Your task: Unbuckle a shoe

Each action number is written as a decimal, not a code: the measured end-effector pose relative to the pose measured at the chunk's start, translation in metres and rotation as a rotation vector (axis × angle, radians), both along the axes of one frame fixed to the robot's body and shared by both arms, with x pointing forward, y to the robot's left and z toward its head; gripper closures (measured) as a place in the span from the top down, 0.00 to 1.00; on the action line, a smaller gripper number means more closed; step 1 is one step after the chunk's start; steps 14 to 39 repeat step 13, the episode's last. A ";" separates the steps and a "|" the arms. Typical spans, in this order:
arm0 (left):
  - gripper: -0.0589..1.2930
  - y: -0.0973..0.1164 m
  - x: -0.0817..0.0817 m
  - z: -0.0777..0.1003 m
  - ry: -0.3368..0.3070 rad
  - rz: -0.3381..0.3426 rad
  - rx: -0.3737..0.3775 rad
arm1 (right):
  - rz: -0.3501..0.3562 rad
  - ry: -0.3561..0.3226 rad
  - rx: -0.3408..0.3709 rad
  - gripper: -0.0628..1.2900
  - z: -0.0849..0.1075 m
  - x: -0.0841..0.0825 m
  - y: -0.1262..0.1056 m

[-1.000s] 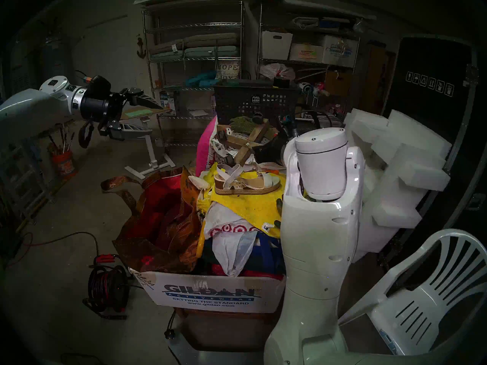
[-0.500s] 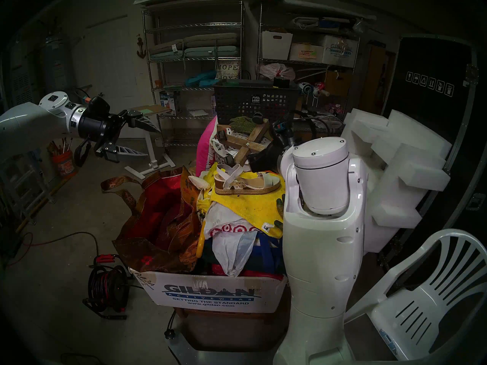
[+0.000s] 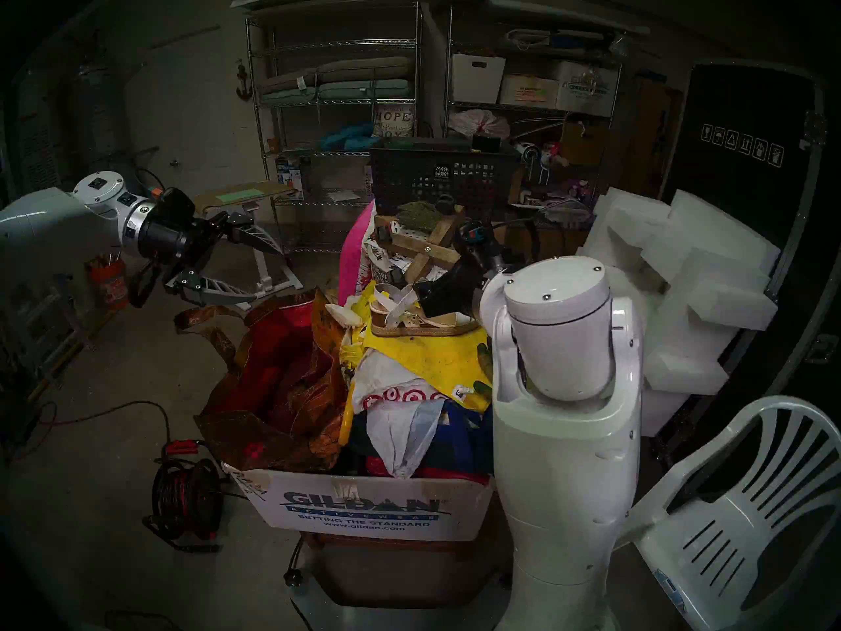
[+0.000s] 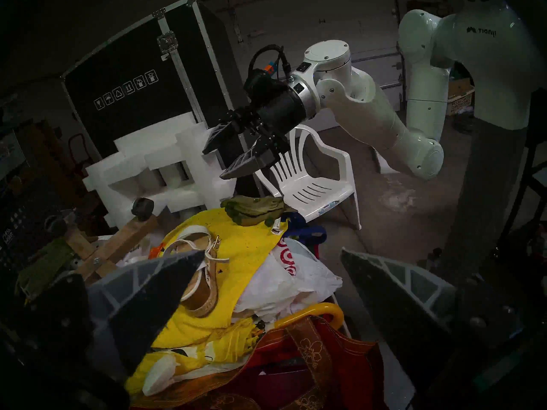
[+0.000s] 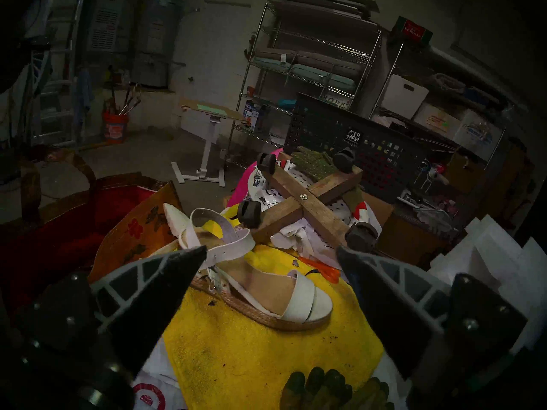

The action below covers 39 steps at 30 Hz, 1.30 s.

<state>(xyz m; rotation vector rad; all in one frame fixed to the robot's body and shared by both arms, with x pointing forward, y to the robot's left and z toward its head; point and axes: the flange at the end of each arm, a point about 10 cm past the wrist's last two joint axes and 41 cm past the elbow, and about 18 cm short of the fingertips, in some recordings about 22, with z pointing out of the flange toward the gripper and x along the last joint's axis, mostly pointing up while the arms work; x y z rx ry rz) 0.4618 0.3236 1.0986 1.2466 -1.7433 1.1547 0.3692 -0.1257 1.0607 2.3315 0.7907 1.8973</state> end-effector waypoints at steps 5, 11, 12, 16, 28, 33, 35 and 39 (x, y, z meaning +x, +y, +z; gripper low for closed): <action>0.98 -0.002 -0.005 -0.001 0.004 -0.016 0.007 | 0.023 -0.002 -0.001 0.94 -0.003 -0.011 0.002; 0.98 -0.003 -0.010 -0.001 0.008 -0.031 0.015 | 0.049 0.001 0.001 0.94 -0.006 -0.024 0.004; 0.98 -0.003 -0.011 -0.001 0.009 -0.033 0.016 | 0.052 0.002 0.001 0.94 -0.007 -0.025 0.004; 0.98 -0.003 -0.012 -0.001 0.010 -0.036 0.018 | 0.058 0.003 0.002 0.94 -0.008 -0.029 0.004; 0.98 -0.003 -0.012 -0.001 0.010 -0.036 0.018 | 0.058 0.003 0.002 0.94 -0.008 -0.029 0.004; 0.98 -0.003 -0.012 -0.001 0.010 -0.036 0.018 | 0.058 0.003 0.002 0.94 -0.008 -0.029 0.004; 0.98 -0.003 -0.012 -0.001 0.010 -0.036 0.018 | 0.058 0.003 0.002 0.94 -0.008 -0.029 0.004; 0.98 -0.003 -0.012 -0.001 0.010 -0.036 0.018 | 0.058 0.003 0.002 0.94 -0.008 -0.029 0.004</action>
